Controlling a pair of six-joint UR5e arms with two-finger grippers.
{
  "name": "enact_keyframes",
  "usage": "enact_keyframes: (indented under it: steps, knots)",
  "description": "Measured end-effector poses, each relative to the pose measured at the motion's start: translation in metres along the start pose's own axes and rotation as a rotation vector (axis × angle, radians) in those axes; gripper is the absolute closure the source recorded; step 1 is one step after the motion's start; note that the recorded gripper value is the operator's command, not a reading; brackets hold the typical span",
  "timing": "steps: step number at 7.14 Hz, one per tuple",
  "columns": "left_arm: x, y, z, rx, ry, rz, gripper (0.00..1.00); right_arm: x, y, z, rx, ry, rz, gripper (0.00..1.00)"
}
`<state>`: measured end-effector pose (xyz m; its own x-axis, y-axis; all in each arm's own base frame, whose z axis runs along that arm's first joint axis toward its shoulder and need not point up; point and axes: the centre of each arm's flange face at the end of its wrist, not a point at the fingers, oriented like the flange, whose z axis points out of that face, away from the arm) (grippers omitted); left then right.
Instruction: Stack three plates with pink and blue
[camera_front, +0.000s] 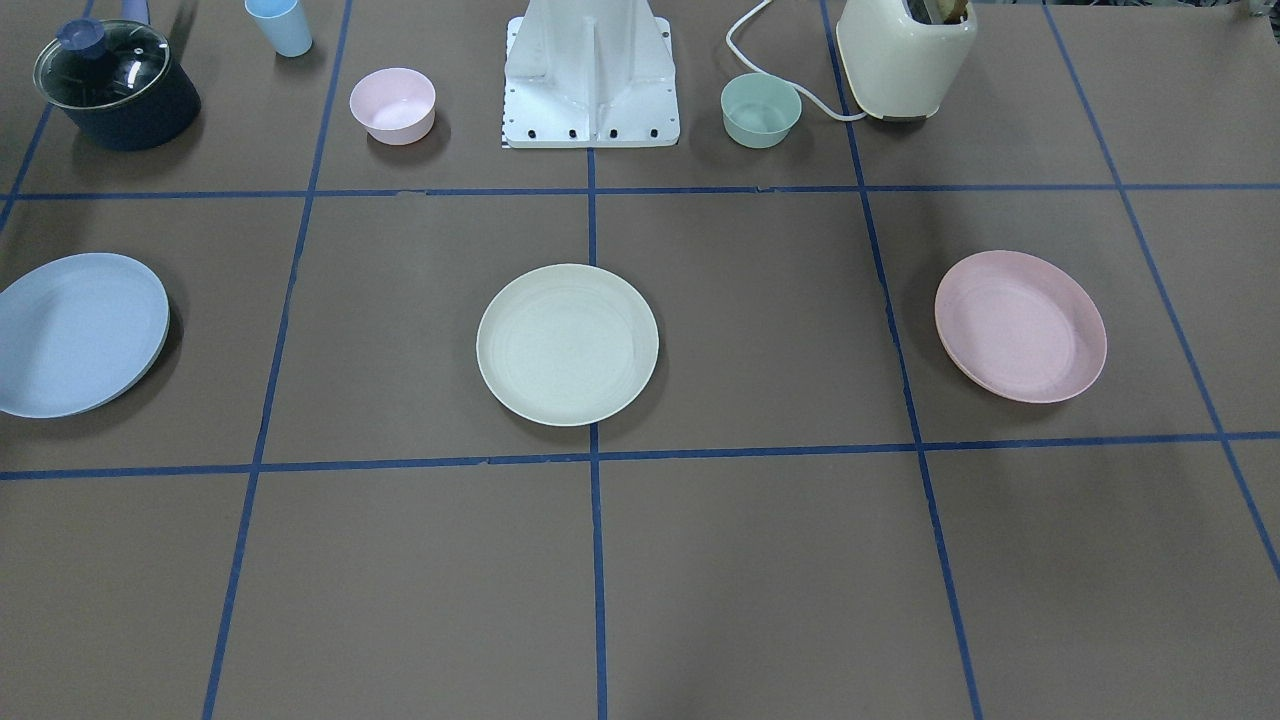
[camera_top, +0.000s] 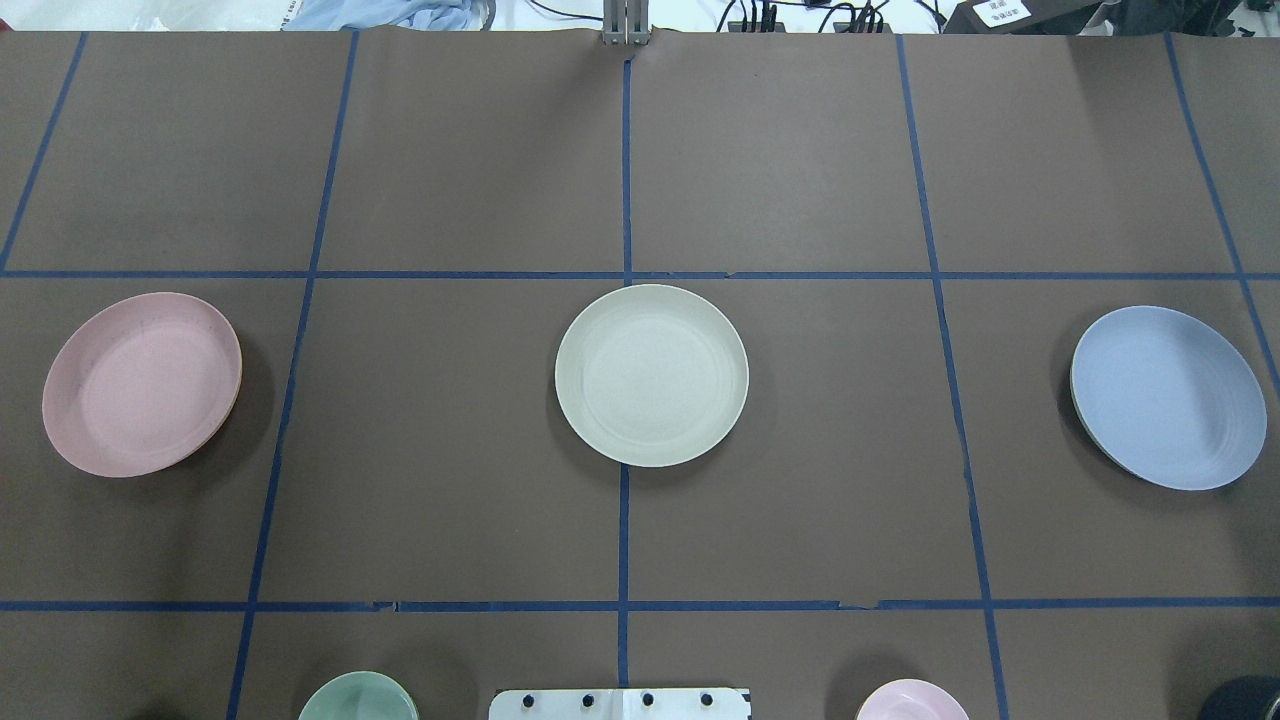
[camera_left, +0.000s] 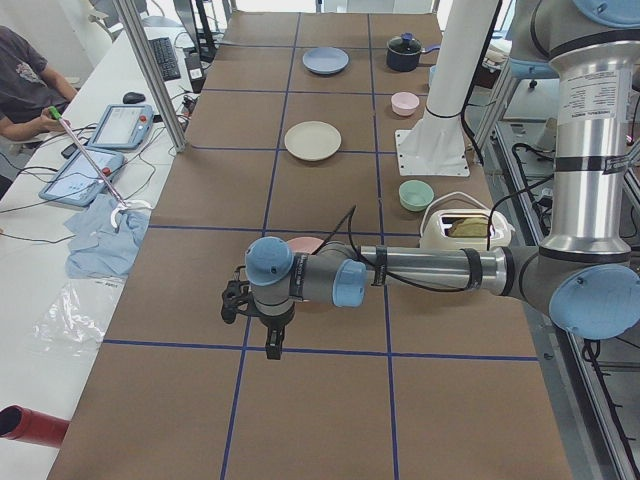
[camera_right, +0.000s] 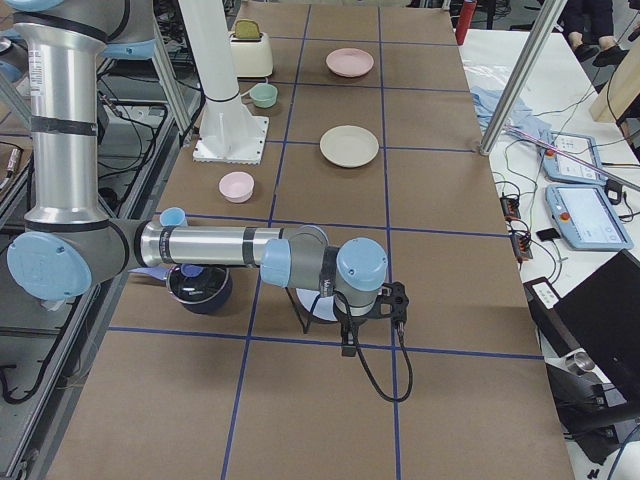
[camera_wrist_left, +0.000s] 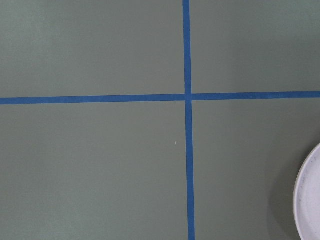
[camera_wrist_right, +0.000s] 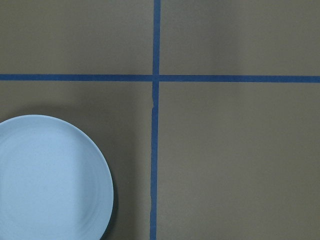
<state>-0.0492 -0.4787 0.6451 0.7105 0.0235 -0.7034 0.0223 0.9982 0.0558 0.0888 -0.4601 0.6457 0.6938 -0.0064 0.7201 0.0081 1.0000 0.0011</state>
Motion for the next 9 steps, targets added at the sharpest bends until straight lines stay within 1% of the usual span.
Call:
enact_keyframes:
  steps: [2, 4, 6, 7, 8, 9]
  knots:
    - [0.001, 0.000, -0.001, 0.005, 0.000, 0.007, 0.00, -0.003, -0.002, -0.002, 0.005, 0.000, -0.007, 0.00]
    - [0.009, -0.007, -0.008, 0.034, 0.002, 0.037, 0.00, -0.005, -0.003, -0.004, 0.008, -0.001, -0.010, 0.00]
    - [0.019, -0.013, -0.014, 0.081, 0.008, 0.091, 0.00, -0.007, -0.003, -0.006, 0.012, -0.001, -0.014, 0.00]
    - [0.031, -0.018, -0.010, 0.084, 0.018, 0.124, 0.00, -0.010, -0.007, -0.008, 0.017, 0.000, -0.020, 0.00]
    - [0.050, -0.026, -0.003, 0.090, 0.032, 0.175, 0.00, -0.017, -0.014, -0.013, 0.027, 0.000, -0.035, 0.00]
    - [0.062, -0.033, -0.001, 0.119, 0.043, 0.230, 0.00, -0.027, -0.023, -0.019, 0.039, -0.002, -0.055, 0.00]
